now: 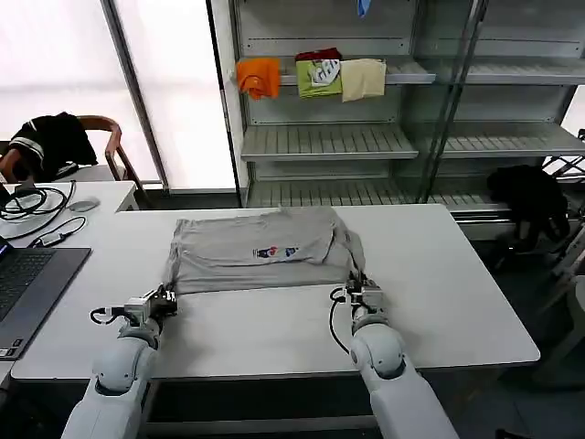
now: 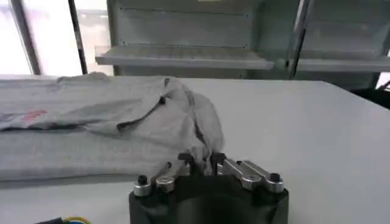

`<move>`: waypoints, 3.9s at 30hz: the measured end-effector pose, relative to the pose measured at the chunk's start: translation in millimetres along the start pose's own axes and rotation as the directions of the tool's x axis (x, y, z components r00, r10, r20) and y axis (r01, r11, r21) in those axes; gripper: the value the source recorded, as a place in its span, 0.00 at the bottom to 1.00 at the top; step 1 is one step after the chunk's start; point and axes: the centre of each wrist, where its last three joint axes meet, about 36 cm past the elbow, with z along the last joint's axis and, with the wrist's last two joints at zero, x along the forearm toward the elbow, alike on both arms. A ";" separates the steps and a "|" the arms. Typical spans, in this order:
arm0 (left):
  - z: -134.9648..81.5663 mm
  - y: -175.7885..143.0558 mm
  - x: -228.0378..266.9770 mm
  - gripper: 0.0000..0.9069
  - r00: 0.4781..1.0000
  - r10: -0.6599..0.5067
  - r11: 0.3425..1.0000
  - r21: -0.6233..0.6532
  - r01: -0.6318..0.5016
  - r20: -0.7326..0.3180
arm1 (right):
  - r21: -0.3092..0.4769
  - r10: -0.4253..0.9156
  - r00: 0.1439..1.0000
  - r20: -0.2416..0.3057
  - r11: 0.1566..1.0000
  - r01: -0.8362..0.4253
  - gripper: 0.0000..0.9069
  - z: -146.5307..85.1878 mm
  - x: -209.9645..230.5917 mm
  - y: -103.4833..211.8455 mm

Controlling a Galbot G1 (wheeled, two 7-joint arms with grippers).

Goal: Fold and organize the clothes.

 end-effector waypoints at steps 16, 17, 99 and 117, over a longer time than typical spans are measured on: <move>-5.1 3.8 32.1 0.02 0.998 0.000 1.000 0.002 0.000 0.058 | -0.005 0.013 0.995 0.095 1.000 -0.012 0.00 -12.5 63.1 -7.2; -5.5 3.3 35.7 0.02 0.998 0.002 1.000 0.003 -0.002 0.062 | -0.005 0.015 0.995 0.101 1.000 -0.015 0.00 -12.8 67.6 -8.2; -9.6 -16.4 183.2 1.00 0.984 0.051 0.999 -0.028 -0.047 0.172 | -0.015 0.051 0.977 0.207 0.999 -0.049 1.00 -17.3 180.1 -76.5; -73.8 7.1 109.0 1.00 0.944 0.196 0.980 -0.094 -0.177 0.267 | 0.032 -0.028 0.949 0.313 0.999 0.019 1.00 -99.6 57.9 -76.6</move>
